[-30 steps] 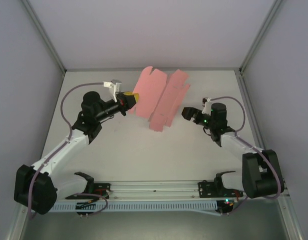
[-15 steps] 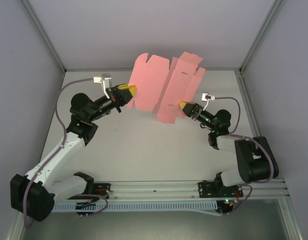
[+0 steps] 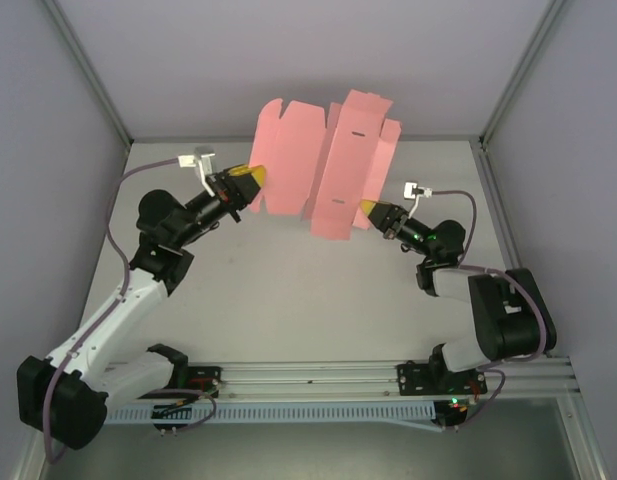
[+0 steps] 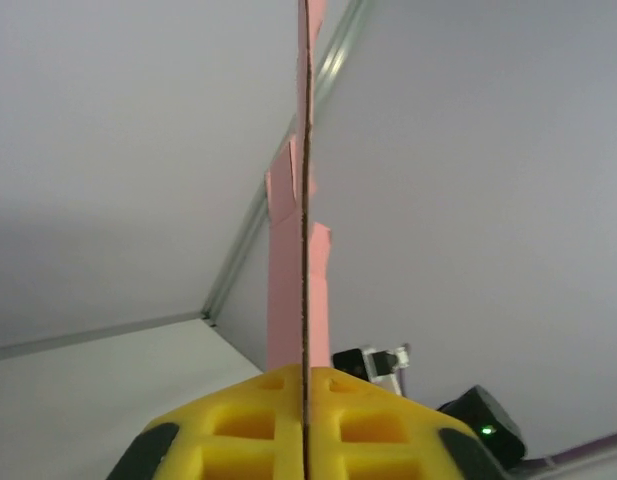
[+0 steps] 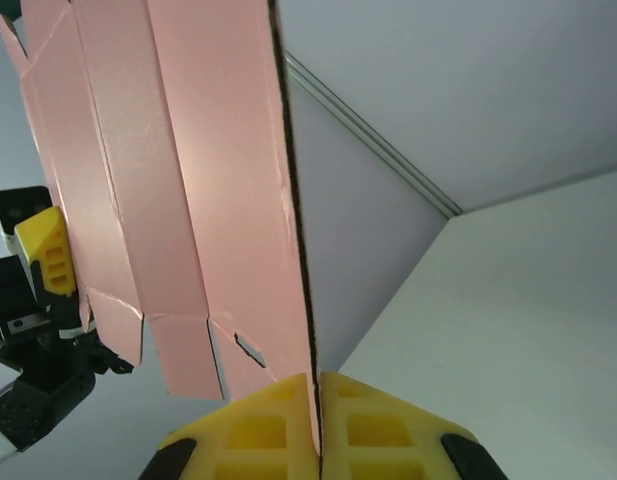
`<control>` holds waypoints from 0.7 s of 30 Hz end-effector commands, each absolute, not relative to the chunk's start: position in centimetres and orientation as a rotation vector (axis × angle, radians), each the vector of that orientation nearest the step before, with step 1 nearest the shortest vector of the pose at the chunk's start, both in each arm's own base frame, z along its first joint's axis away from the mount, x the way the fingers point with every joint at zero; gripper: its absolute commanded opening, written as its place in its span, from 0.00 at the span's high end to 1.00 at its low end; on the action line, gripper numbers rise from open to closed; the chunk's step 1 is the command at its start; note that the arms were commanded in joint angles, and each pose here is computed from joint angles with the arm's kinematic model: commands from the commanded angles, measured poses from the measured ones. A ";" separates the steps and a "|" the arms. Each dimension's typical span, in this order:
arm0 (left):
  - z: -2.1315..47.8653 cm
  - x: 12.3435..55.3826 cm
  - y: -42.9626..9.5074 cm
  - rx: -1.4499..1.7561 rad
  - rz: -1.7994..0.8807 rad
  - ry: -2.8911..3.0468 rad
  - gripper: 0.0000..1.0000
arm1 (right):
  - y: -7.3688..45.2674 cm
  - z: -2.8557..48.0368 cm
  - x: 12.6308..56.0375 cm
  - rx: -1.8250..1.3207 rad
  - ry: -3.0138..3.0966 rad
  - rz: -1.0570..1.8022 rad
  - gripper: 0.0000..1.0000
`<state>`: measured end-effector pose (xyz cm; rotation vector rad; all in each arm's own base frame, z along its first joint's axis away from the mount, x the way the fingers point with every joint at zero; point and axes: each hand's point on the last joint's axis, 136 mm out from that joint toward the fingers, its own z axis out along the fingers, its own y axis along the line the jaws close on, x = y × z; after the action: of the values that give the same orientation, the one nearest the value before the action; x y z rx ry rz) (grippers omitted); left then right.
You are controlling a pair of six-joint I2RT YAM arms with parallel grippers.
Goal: Assemble paper box
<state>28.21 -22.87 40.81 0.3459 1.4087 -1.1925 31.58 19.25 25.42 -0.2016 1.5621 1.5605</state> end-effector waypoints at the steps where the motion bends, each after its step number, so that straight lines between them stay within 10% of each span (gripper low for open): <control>1: 36.8 29.4 -21.5 0.248 -1.063 1.553 0.72 | 19.7 24.8 32.2 -0.247 1.647 1.486 1.00; 9: 21.8 29.9 -14.9 -0.086 -0.650 2.015 0.00 | 19.4 13.0 29.9 -0.456 2.343 0.799 1.00; 21: 20.5 28.0 -9.0 -0.266 -0.356 2.066 0.00 | 17.2 10.8 30.3 -0.792 2.549 0.278 1.00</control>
<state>28.00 -10.28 20.40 -0.2268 2.0445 -0.4519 30.18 19.15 10.92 -0.5908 2.5148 0.5822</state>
